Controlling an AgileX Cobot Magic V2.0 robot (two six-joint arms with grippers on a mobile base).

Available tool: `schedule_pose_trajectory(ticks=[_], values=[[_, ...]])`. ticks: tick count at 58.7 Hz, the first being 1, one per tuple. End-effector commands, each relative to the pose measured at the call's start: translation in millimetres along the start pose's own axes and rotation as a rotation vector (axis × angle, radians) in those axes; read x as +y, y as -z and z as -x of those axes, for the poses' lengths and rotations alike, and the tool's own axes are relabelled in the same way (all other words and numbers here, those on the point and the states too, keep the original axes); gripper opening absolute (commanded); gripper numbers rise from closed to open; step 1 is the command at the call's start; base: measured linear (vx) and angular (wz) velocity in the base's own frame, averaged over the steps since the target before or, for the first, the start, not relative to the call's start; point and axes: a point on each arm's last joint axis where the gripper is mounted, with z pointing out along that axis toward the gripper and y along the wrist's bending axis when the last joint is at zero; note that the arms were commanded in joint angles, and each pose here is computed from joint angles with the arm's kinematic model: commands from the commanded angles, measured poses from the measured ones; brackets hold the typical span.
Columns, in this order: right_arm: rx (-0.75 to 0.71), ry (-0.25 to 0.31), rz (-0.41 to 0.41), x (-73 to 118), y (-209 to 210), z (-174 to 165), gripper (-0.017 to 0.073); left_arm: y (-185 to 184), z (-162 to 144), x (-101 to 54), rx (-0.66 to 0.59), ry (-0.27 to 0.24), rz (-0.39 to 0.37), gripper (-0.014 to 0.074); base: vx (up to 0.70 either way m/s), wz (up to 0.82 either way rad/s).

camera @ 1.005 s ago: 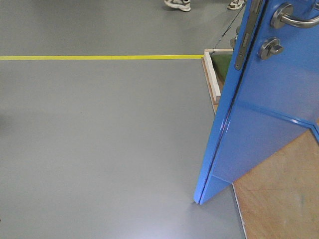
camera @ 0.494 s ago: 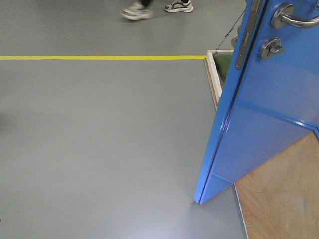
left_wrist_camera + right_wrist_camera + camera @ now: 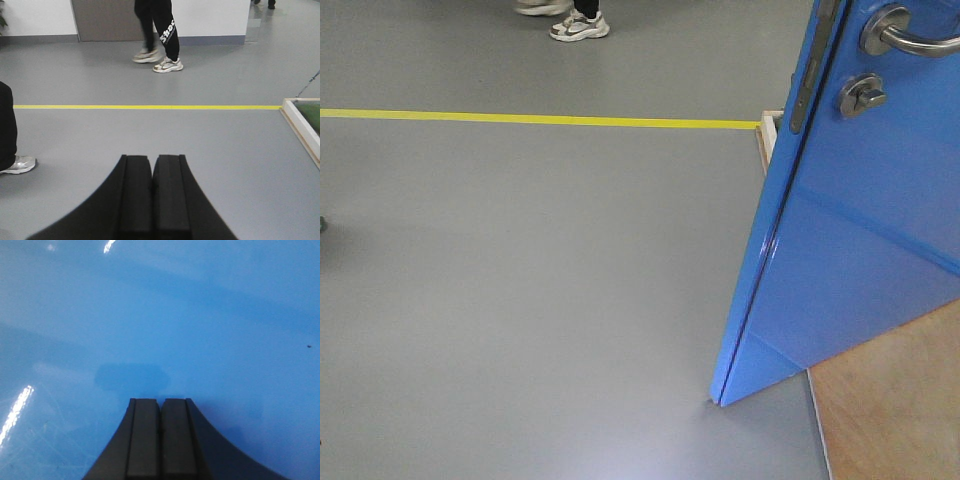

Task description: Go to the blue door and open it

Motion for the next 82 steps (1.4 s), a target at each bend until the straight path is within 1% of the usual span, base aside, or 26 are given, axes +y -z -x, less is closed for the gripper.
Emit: schedule_pose_trajectory(ticks=[1, 26, 82], values=[[0.046, 0.012, 0.076, 27.2, 11.1, -4.5, 0.0012, 4.1, 16.8, 0.2, -0.124, 0.01, -0.002, 0.0073, 0.14, 0.15], [0.046, 0.012, 0.076, 27.2, 11.1, -4.5, 0.0012, 4.1, 16.8, 0.2, -0.124, 0.01, -0.002, 0.0073, 0.19, 0.12], [0.046, 0.012, 0.076, 27.2, 11.1, -4.5, 0.0012, 4.1, 16.8, 0.2, -0.124, 0.01, -0.002, 0.0073, 0.26, 0.0]])
